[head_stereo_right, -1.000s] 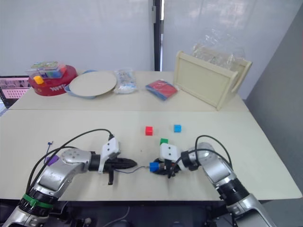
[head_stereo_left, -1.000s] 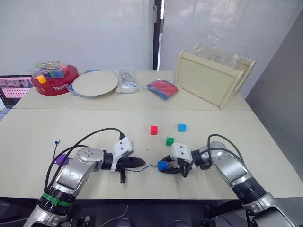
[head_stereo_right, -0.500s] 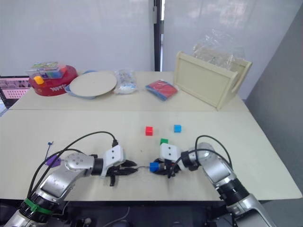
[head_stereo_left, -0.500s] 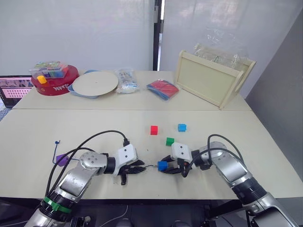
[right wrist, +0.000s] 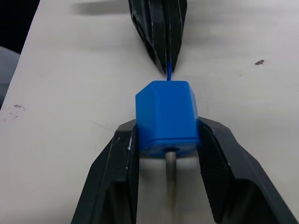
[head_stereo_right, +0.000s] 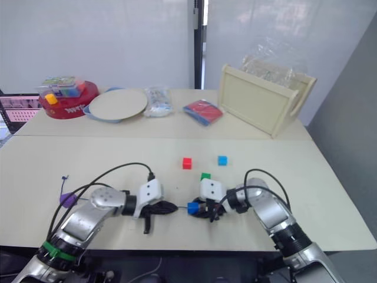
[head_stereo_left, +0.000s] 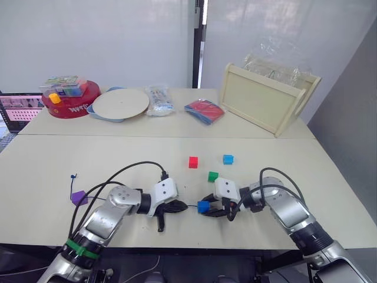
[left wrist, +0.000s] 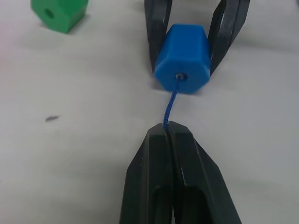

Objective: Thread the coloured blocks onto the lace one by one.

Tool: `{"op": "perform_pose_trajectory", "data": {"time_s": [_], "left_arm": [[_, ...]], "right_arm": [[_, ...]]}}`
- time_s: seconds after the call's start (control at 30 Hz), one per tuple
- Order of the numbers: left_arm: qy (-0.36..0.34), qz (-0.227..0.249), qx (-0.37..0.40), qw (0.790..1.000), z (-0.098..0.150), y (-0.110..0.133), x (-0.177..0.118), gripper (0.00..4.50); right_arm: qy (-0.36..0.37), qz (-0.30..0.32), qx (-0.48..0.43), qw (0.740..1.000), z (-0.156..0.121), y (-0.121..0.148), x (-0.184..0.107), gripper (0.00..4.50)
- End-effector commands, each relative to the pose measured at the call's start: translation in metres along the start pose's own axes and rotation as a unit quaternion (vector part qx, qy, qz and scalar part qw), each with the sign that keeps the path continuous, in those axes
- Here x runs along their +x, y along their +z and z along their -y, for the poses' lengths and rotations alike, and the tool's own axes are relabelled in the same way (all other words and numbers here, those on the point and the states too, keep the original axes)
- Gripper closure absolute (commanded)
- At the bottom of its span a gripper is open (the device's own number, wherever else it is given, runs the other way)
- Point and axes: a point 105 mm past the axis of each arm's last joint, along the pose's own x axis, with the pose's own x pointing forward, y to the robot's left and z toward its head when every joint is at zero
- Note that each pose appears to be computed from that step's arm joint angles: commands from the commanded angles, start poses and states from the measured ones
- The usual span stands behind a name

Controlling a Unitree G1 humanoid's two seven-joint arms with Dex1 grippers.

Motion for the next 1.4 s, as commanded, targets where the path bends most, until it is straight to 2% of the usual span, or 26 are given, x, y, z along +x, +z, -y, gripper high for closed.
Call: {"op": "perform_pose_trajectory", "data": {"time_s": [0.03,0.37,0.47,0.53,0.6,0.77,0.83,1.1,1.4], "left_arm": [[-0.024,0.010,0.005,1.000,0.007,0.009,0.006,4.47],[0.005,0.008,0.012,1.000,-0.005,0.012,-0.005,4.47],[0.006,0.021,0.004,1.000,-0.006,0.019,-0.012,4.47],[-0.007,0.026,-0.003,1.000,-0.003,0.022,-0.015,3.92],[-0.011,0.023,-0.002,1.000,-0.002,0.021,-0.018,3.34],[-0.026,0.010,-0.002,1.000,0.002,0.018,-0.020,1.72],[-0.027,0.011,0.000,1.000,0.002,0.017,-0.017,1.71],[-0.034,0.039,0.012,0.999,0.001,0.029,0.021,1.71],[-0.049,0.040,0.004,0.998,0.001,0.026,0.038,1.71]], "right_arm": [[0.006,-0.018,0.020,1.000,-0.005,-0.011,0.004,3.22],[0.006,-0.018,0.024,1.000,-0.008,-0.009,0.005,3.22],[0.006,-0.012,0.031,0.999,-0.009,-0.007,0.005,3.22],[0.005,-0.008,0.035,0.999,-0.009,-0.005,0.005,3.22],[-0.002,-0.002,0.037,0.999,-0.008,-0.002,0.004,2.15],[-0.017,0.006,0.046,0.999,-0.003,0.004,-0.004,0.48],[-0.023,0.006,0.046,0.999,-0.003,0.005,-0.009,0.04],[-0.068,-0.001,0.056,0.996,-0.004,-0.002,-0.043,0.04],[-0.080,-0.007,0.063,0.995,-0.010,-0.009,-0.045,0.04]]}}
